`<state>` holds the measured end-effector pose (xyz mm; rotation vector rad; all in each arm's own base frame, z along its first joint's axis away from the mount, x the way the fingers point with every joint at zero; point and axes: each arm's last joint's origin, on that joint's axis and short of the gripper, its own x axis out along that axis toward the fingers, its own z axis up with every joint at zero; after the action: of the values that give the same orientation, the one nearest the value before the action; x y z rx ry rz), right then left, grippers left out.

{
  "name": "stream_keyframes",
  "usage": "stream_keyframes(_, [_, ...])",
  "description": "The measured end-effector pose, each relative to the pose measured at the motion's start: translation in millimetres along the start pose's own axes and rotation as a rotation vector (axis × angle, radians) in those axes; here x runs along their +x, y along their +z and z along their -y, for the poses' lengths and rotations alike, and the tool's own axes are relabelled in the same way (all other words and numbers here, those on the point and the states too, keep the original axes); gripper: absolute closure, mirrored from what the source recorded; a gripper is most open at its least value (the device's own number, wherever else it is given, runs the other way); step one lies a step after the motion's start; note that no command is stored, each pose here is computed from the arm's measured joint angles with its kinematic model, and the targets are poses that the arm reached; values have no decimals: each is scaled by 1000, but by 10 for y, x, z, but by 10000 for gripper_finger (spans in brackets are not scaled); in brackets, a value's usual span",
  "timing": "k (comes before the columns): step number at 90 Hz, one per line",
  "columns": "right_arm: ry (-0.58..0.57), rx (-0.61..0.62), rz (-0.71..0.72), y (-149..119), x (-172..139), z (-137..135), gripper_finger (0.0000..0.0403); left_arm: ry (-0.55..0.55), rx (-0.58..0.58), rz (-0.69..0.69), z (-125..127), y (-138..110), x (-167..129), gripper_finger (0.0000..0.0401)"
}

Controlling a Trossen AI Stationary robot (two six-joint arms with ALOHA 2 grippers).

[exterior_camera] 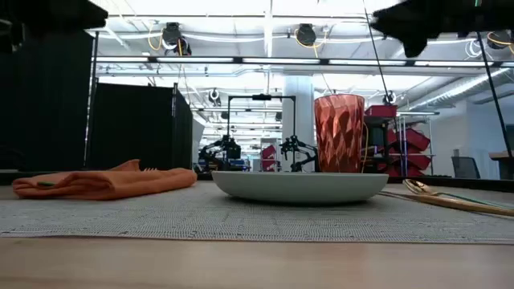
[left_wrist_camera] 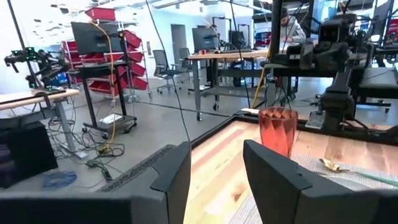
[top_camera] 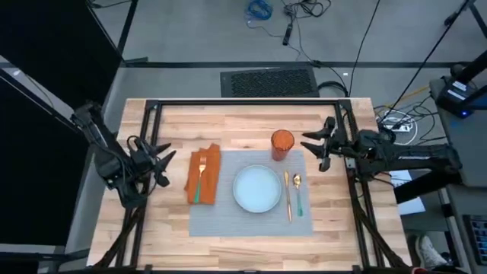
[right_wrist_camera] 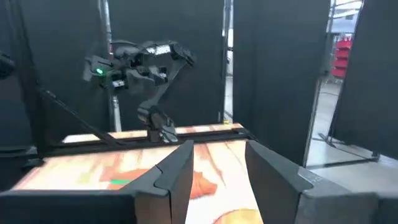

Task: Set table place
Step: Return to Home Position

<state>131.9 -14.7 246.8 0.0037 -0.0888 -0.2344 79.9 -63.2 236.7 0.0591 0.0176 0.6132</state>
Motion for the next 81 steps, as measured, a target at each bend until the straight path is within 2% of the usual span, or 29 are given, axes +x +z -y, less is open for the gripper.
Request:
stream_keyframes(17, [-68,25,68,-347,-60,40,270,65,20,-4,-36,-165,61,267])
stream_keyframes(27, [-96,25,50,-463,-77,77,270,120,43,-10,-71,-277,110,267])
stream_keyframes(43, [-186,25,11,-548,-83,157,270,226,67,-22,-138,-462,195,267])
stream_keyframes(58, [-273,-5,11,-547,-87,233,270,383,34,-30,-190,-475,329,267])
stream_keyframes(70, [-312,-24,-9,-566,-81,287,270,481,113,-58,-238,-481,411,267])
stream_keyframes(81, [-389,-29,-42,-605,-65,359,270,534,132,-69,-263,-495,455,267])
